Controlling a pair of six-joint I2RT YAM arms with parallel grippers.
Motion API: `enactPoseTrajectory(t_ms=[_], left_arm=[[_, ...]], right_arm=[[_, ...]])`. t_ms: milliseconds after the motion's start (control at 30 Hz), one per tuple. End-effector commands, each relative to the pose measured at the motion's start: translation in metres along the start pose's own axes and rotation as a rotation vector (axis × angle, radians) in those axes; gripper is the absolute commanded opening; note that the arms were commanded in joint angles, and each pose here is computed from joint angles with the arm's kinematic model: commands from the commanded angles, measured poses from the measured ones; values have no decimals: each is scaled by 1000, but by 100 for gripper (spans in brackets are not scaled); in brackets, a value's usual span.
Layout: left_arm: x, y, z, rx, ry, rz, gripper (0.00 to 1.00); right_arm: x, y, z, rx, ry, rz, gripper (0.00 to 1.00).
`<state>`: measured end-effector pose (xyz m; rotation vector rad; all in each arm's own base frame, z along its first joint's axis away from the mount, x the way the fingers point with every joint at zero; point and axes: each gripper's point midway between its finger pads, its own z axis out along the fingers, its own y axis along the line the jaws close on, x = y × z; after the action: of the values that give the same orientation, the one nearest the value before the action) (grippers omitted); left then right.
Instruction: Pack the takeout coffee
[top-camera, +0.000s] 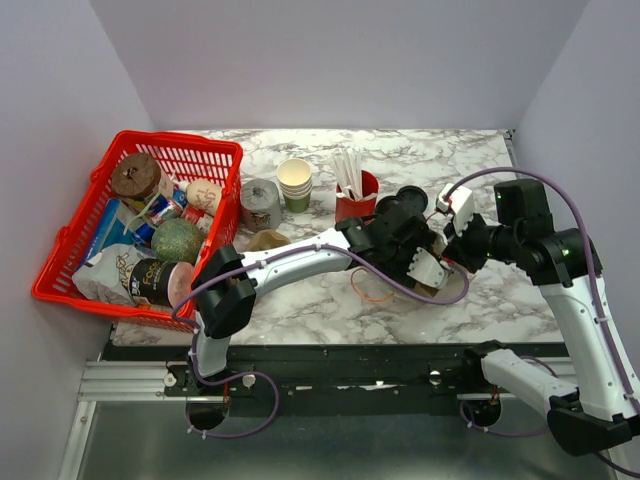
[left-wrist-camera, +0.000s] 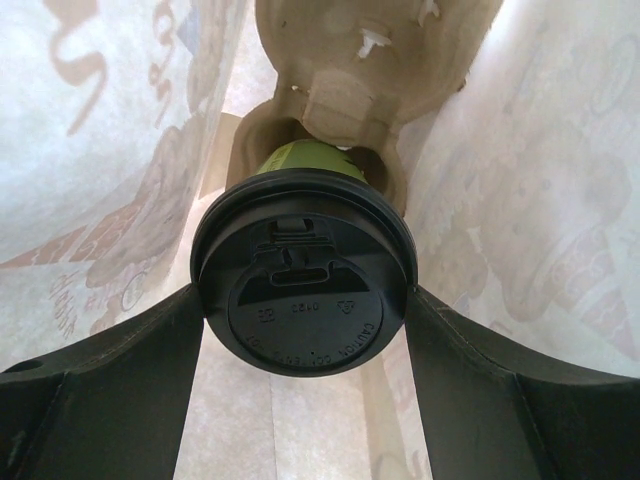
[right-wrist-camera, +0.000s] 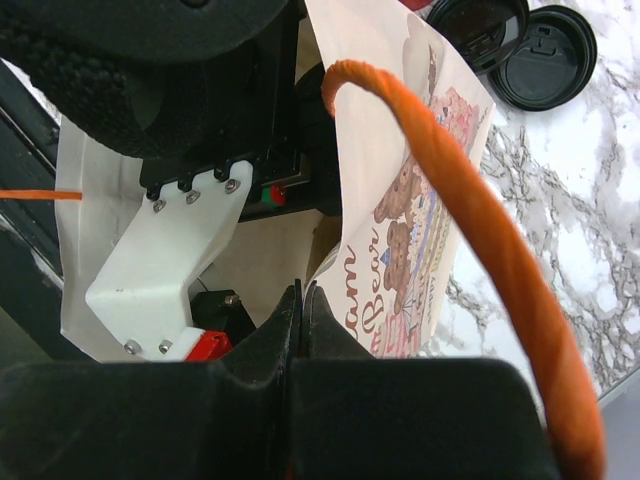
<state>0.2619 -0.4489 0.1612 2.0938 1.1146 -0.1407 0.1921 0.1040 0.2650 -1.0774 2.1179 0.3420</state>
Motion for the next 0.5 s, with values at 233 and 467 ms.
enactPoseTrajectory(t_ms=[233, 467], left_arm=[[-3, 27, -3, -165, -39, -149, 0], [-4, 17, 5, -149, -33, -159, 0]], right_arm=[[23, 36, -9, -155, 52, -34, 1], [36, 36, -10, -155, 98, -75, 1]])
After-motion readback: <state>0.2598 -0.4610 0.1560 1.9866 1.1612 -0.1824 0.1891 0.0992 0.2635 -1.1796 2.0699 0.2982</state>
